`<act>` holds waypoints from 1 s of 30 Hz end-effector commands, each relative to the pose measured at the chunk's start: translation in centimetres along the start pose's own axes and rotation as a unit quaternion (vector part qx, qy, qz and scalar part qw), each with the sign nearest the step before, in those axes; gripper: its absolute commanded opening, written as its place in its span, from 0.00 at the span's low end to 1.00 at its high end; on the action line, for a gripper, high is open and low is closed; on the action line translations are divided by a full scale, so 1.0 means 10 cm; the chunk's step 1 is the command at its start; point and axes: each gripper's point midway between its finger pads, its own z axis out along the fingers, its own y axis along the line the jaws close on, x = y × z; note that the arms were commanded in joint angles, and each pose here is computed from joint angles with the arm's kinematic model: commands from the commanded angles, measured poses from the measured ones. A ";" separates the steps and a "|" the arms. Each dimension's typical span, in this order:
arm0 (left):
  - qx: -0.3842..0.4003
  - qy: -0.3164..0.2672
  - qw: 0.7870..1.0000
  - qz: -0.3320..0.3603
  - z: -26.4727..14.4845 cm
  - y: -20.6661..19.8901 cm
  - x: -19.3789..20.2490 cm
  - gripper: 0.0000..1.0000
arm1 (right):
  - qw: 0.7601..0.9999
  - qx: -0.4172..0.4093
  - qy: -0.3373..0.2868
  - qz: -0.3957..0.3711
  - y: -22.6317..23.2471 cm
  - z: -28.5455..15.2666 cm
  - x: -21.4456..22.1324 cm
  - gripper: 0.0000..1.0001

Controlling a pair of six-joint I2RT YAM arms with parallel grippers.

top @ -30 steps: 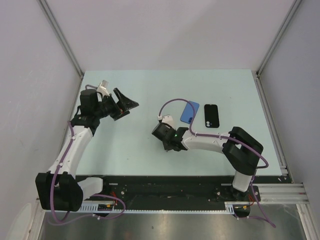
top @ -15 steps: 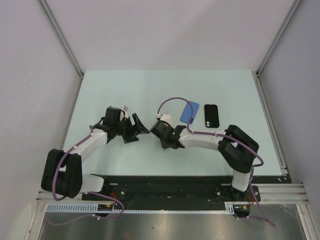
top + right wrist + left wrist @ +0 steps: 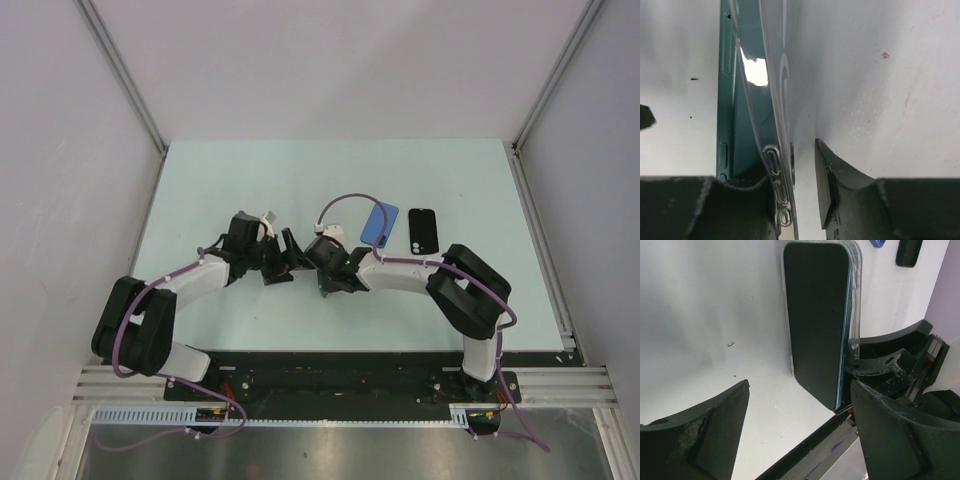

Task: Take the phone out of the phone case
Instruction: Remove the phone case from the phone.

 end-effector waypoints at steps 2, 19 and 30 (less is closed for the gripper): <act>0.031 -0.004 0.999 0.031 0.06 -0.25 -0.03 0.86 | 0.997 -0.041 0.069 0.018 0.15 0.49 0.56 0.37; 0.011 -0.029 0.999 0.036 0.06 -0.22 -0.15 0.75 | 0.998 -0.036 0.056 0.002 0.15 0.36 0.51 0.00; 0.084 0.014 0.996 0.001 0.01 -0.36 0.04 0.78 | 0.997 0.038 0.046 -0.051 -0.30 -0.18 0.43 0.00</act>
